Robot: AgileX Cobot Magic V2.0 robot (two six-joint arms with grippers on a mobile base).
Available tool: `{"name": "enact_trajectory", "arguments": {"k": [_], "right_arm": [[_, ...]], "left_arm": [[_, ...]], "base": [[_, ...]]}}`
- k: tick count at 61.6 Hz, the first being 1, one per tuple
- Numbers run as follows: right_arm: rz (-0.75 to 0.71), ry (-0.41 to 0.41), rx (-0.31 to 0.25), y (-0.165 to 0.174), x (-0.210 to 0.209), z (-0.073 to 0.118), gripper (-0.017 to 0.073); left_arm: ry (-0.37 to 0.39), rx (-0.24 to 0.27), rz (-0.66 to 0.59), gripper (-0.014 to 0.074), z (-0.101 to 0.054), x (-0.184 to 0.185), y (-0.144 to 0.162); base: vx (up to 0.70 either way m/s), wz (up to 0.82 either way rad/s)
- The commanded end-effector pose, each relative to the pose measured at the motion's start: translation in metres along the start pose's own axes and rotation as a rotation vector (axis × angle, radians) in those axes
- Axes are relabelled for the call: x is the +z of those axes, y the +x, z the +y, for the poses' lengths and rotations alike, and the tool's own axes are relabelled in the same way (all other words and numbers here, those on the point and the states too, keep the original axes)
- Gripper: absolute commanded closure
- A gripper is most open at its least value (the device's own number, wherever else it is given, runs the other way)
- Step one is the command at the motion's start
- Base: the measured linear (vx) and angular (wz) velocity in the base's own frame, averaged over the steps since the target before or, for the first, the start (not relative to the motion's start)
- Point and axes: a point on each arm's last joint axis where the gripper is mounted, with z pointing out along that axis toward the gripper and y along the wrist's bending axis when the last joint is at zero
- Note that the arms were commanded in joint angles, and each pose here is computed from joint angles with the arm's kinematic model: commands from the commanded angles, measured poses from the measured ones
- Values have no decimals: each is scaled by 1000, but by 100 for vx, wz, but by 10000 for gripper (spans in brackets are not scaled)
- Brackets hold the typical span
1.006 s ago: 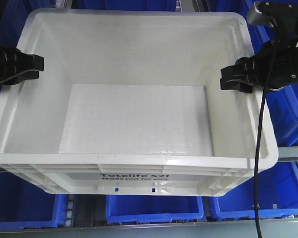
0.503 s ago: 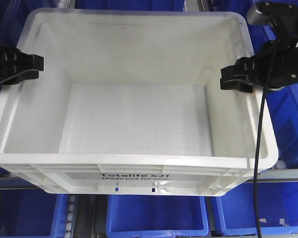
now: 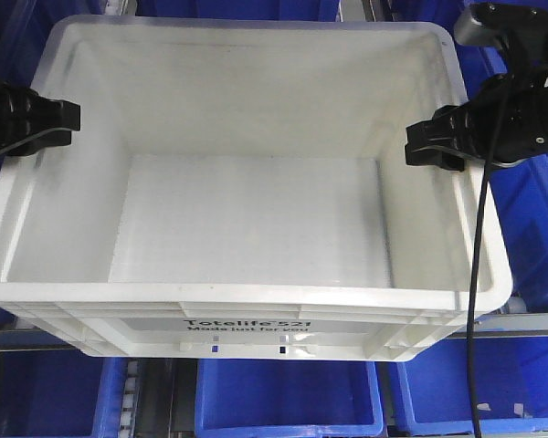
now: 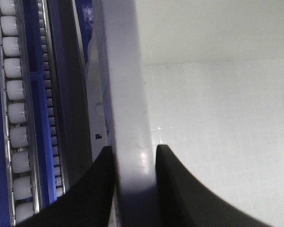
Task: Move bin from left to right shelf
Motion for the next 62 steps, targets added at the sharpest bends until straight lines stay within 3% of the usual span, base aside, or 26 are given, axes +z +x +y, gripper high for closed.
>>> {"name": "enact_trajectory", "arguments": {"k": [1,62], "right_arm": [[-129,-16,-50,-13,-23,8,564],[-160,-11,-47,-15,-24,7,564]], "left_arm": [[29,19,-193,601,-7,-21,-19],[29,19,-218,601,-7,-21,-22]], "base": [[0,0],[0,0]]}}
